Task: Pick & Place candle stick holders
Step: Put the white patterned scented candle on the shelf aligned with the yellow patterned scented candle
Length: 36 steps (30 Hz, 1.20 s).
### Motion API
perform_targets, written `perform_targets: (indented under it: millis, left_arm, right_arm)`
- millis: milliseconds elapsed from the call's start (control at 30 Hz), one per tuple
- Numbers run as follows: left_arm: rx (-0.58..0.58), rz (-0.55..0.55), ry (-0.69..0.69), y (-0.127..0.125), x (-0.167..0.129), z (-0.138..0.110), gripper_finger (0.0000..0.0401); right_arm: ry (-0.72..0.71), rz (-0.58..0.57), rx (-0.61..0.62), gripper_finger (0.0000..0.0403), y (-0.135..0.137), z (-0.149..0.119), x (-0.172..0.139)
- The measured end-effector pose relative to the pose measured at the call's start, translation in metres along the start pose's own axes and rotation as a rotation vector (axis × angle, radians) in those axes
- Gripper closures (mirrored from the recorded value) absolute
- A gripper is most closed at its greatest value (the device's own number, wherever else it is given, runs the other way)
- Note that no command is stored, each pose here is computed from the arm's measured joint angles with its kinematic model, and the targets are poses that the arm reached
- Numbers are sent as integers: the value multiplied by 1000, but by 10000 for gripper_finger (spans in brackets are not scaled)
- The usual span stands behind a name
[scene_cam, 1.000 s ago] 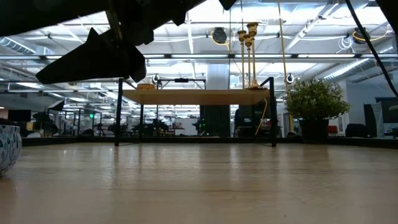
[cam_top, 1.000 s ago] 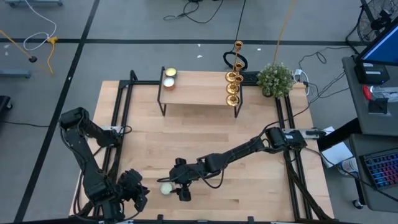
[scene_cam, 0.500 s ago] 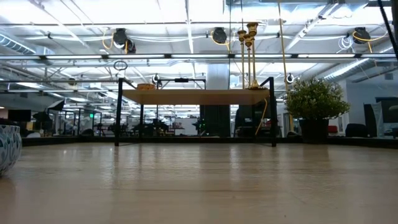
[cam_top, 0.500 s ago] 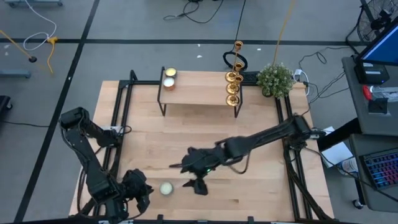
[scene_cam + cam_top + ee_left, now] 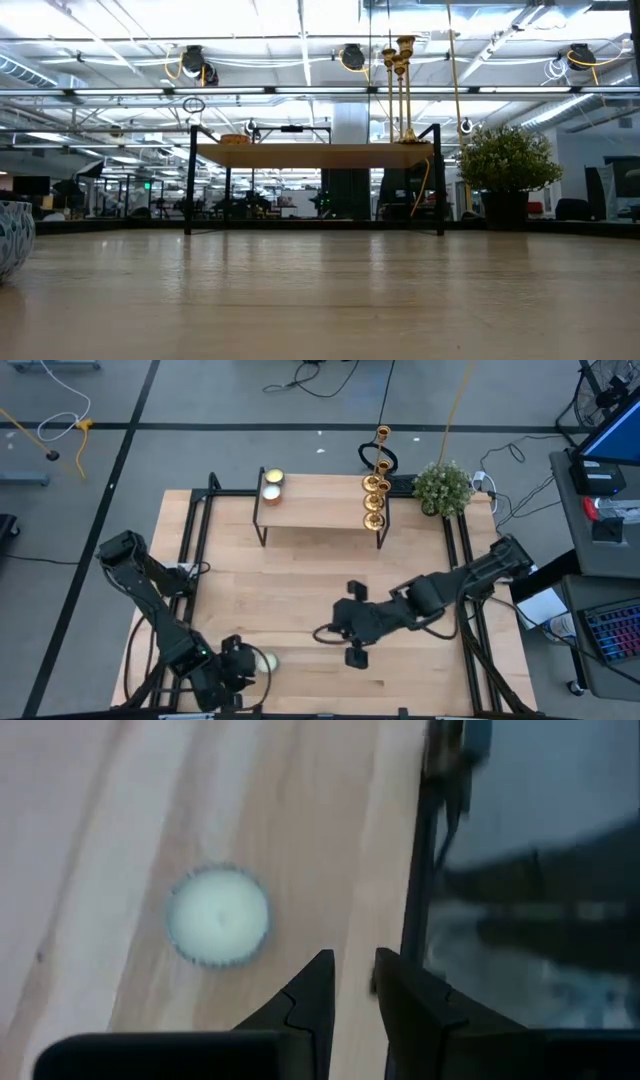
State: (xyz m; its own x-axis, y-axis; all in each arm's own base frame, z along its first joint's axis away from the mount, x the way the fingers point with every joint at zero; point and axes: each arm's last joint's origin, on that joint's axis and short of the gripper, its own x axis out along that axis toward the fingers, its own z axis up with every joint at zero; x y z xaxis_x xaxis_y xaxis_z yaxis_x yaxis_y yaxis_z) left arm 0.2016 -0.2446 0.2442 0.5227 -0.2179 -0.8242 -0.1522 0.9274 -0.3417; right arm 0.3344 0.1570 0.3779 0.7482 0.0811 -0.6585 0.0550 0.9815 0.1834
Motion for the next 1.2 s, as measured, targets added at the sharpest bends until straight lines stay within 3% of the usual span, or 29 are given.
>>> perform_targets:
  millis: [167, 300, 400, 533, 667, 767, 967, 1200]
  left_arm:
    - [102, -49, 172, 12, 5, 13, 320]
    - [109, -121, 248, 25, 11, 33, 296]
    - [108, -167, 249, 34, 14, 49, 243]
    - [132, -147, 232, 45, 16, 61, 151]
    - [214, -100, 219, 53, 17, 65, 67]
    - [295, -82, 239, 57, 24, 65, 32]
    - [385, -12, 325, 62, 44, 57, 25]
    - [414, -46, 424, 63, 59, 50, 55]
  right_arm:
    - [36, -167, 31, 400, 5, -17, -13]
    - [56, -243, 43, 401, 10, -29, -18]
    - [59, -268, 59, 402, 15, -35, -22]
    - [59, -317, 84, 402, 18, -43, -29]
    - [49, -375, 116, 402, 16, -50, -47]
    - [12, -423, 133, 402, 12, -54, -65]
    - [-88, -450, 191, 402, 1, -58, -93]
    - [-137, -425, 271, 403, -9, -78, -87]
